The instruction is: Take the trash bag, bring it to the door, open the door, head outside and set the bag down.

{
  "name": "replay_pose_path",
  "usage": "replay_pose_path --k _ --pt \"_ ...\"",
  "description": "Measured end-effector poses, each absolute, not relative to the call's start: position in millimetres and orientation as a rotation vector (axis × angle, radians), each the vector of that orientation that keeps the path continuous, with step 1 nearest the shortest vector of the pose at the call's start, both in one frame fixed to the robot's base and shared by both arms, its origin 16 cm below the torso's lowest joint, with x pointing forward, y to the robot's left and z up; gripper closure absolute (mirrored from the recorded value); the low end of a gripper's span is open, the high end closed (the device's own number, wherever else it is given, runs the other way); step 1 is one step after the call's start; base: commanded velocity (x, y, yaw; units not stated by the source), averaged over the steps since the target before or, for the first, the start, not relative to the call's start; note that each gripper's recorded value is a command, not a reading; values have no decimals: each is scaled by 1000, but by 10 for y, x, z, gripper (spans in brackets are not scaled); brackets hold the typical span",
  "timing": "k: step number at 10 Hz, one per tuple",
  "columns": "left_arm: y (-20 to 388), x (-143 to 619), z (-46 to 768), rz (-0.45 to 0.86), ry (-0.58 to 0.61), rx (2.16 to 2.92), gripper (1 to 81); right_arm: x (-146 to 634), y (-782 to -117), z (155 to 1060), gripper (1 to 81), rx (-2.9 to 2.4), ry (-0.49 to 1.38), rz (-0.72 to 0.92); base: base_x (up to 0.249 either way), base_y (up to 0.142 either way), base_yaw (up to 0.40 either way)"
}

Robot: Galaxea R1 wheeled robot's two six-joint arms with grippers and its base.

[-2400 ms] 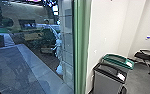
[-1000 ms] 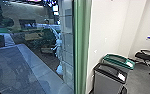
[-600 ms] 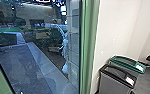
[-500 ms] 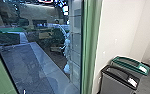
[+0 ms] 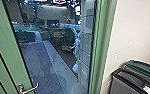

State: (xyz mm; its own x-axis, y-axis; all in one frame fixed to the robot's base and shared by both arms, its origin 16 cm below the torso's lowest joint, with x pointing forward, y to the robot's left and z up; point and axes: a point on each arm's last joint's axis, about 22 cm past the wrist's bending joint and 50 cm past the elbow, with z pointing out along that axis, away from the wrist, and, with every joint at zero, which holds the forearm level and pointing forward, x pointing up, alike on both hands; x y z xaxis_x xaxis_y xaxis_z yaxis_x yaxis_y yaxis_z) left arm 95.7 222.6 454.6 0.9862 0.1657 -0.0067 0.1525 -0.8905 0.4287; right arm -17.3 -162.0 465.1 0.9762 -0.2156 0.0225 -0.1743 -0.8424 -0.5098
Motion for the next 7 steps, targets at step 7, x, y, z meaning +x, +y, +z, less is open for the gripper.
replay_pose_path --k 7 --pt "2246 835 4638 68 251 2673 811 -229 -1644 4721 10 -2580 268 -100 0 0 269"
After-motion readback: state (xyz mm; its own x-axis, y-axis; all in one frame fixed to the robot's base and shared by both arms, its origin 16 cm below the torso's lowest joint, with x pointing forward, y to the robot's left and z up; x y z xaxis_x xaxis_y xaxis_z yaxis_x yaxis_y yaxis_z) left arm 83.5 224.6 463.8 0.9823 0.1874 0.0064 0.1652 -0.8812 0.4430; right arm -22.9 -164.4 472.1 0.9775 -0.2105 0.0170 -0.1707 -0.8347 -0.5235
